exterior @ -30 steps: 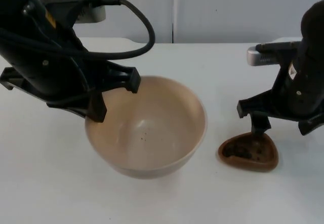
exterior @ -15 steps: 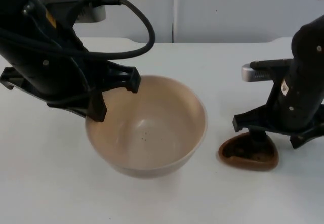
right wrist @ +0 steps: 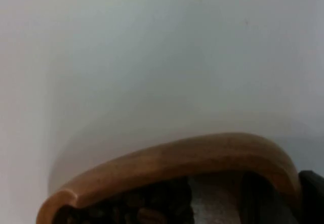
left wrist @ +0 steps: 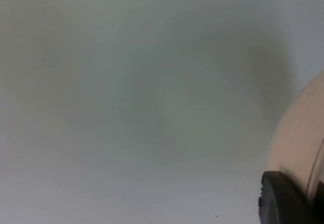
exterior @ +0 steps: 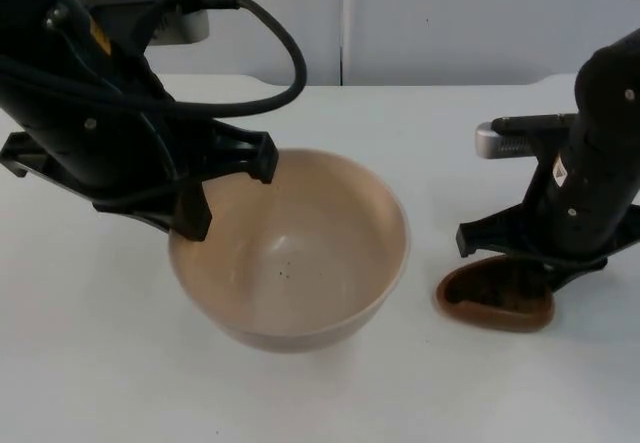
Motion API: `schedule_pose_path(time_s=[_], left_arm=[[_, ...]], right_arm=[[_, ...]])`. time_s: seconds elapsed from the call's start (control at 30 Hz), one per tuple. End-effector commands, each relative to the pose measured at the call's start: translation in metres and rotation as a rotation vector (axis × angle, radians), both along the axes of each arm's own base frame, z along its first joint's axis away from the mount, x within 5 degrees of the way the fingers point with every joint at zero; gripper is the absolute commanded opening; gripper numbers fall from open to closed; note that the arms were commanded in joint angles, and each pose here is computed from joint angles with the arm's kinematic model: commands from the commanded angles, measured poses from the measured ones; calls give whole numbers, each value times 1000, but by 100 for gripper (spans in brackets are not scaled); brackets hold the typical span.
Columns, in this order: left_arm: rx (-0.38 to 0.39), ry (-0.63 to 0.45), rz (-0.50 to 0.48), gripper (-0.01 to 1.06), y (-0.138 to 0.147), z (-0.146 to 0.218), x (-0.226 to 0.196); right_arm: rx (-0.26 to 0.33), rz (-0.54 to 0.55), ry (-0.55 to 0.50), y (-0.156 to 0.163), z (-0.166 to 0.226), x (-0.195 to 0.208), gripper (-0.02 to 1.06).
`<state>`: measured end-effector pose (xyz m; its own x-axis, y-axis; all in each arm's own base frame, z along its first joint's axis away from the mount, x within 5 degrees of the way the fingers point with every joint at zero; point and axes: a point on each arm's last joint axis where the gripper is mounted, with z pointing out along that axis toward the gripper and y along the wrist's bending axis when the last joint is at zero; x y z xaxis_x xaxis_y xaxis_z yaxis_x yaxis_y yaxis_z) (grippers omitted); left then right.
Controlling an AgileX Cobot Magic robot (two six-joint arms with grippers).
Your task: Pick up the bowl with the left hand and pour the coffee beans from the cup into the bowl with the right hand.
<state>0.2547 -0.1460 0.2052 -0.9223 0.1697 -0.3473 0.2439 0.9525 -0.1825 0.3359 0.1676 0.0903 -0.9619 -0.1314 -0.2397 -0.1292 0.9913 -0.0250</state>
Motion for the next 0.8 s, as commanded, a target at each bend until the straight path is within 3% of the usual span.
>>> schedule_pose_path(time_s=[0.0, 0.3, 0.77], left_arm=[[-10, -12, 5, 0, -1, 1, 0], [-10, -12, 5, 0, -1, 1, 0], [-10, -12, 5, 0, -1, 1, 0]], right_arm=[[-12, 9, 7, -1, -3, 0, 0], [-7, 11, -12, -2, 10, 0, 0], [-4, 85, -107, -9, 80, -9, 0]])
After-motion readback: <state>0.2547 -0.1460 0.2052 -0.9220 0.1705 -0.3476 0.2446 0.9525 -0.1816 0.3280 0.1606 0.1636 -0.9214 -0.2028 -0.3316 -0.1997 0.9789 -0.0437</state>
